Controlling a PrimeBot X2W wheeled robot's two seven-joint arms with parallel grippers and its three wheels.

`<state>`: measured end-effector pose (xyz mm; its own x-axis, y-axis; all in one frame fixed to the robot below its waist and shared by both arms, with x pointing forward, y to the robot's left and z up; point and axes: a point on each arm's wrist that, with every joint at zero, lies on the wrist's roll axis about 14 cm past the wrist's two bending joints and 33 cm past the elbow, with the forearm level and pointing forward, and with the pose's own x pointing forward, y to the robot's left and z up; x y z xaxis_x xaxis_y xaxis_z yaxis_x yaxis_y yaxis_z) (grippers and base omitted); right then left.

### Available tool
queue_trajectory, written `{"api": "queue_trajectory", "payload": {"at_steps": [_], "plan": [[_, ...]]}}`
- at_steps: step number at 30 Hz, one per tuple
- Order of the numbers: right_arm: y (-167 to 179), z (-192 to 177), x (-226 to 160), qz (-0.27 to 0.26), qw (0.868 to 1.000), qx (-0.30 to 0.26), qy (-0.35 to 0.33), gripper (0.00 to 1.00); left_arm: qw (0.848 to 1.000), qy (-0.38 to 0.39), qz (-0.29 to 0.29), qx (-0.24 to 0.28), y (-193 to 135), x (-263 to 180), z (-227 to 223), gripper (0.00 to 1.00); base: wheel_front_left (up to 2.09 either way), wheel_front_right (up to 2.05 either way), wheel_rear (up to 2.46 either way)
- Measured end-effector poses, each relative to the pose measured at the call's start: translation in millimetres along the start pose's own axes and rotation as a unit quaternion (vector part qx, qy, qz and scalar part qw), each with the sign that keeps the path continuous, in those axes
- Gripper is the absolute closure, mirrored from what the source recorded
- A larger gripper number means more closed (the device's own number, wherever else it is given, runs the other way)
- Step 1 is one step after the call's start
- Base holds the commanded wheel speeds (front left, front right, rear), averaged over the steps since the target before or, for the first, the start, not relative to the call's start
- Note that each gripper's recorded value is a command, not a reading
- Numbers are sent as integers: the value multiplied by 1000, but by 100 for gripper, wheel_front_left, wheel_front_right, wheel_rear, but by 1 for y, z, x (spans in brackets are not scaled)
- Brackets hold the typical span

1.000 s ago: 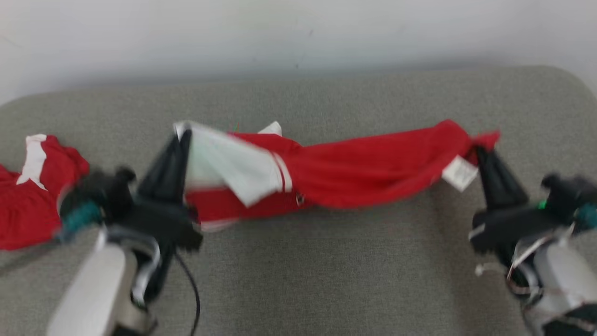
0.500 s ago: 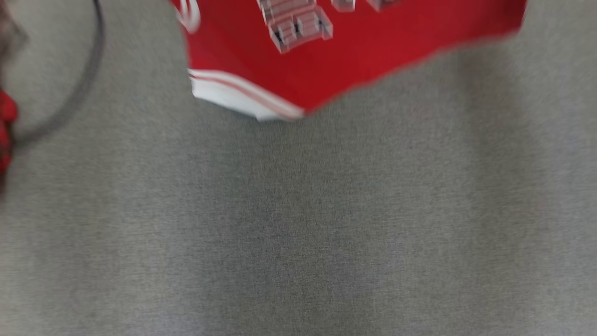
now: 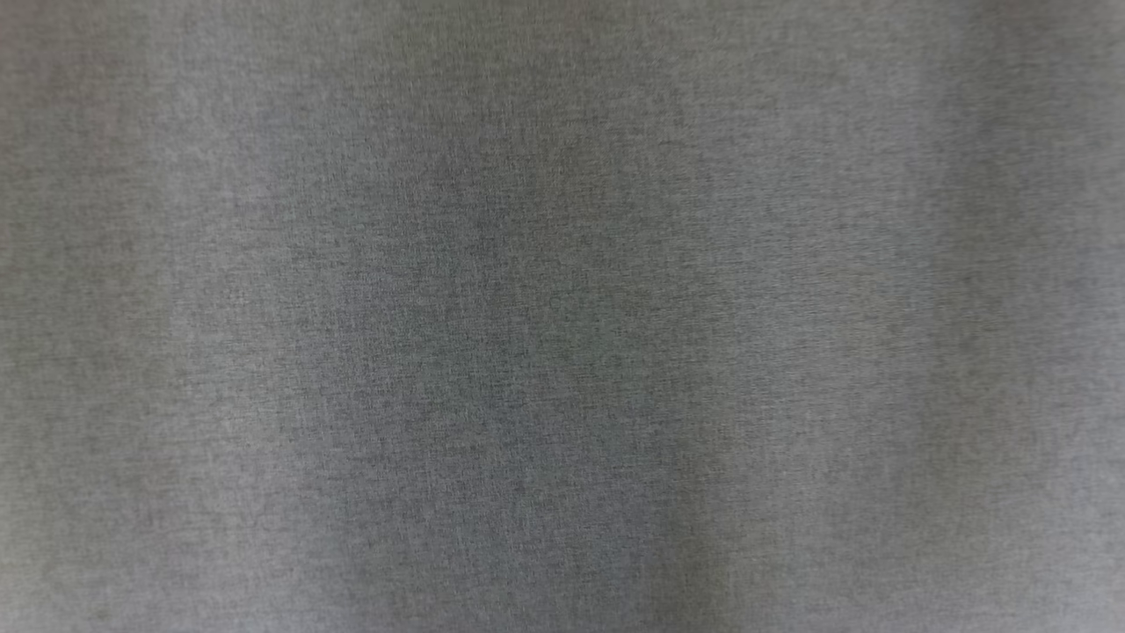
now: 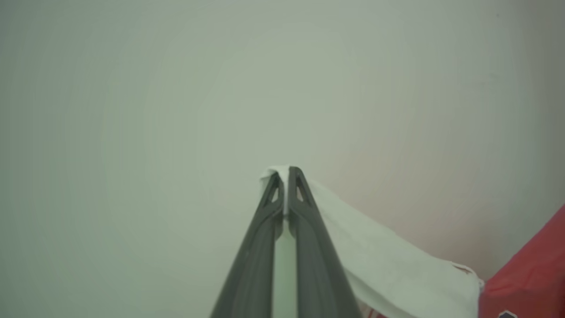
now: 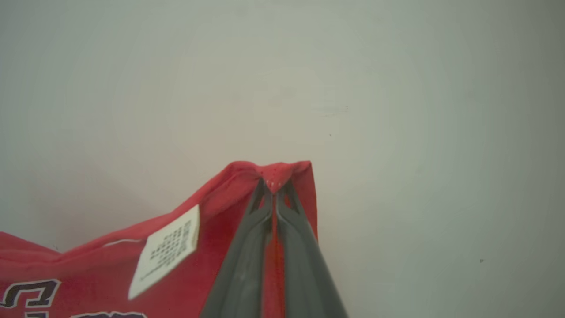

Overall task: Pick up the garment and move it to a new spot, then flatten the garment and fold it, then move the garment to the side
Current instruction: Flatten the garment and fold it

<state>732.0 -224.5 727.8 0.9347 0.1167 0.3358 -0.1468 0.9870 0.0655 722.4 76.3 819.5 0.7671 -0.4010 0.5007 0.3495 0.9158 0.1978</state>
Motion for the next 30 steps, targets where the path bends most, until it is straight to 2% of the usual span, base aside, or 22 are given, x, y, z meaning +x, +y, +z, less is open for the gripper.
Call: {"api": "queue_trajectory", "payload": {"at_steps": [10, 16, 25, 30], "plan": [[-1, -15, 15, -2, 1000, -26, 8, 100, 1000, -9, 1, 18, -2, 16, 1, 100, 0, 0, 0], [-2, -35, 15, -1, 999, -23, 21, 100, 1000, 6, -11, 14, -14, 19, -21, 100, 0, 0, 0], [-4, -57, 10, 4, 999, -20, 30, 100, 999, 12, -6, -39, -20, 10, -59, 100, 0, 0, 0], [4, -81, -11, 24, 999, -17, 43, 100, 998, 8, -25, -59, -37, -5, -75, 100, 0, 0, 0]]}}
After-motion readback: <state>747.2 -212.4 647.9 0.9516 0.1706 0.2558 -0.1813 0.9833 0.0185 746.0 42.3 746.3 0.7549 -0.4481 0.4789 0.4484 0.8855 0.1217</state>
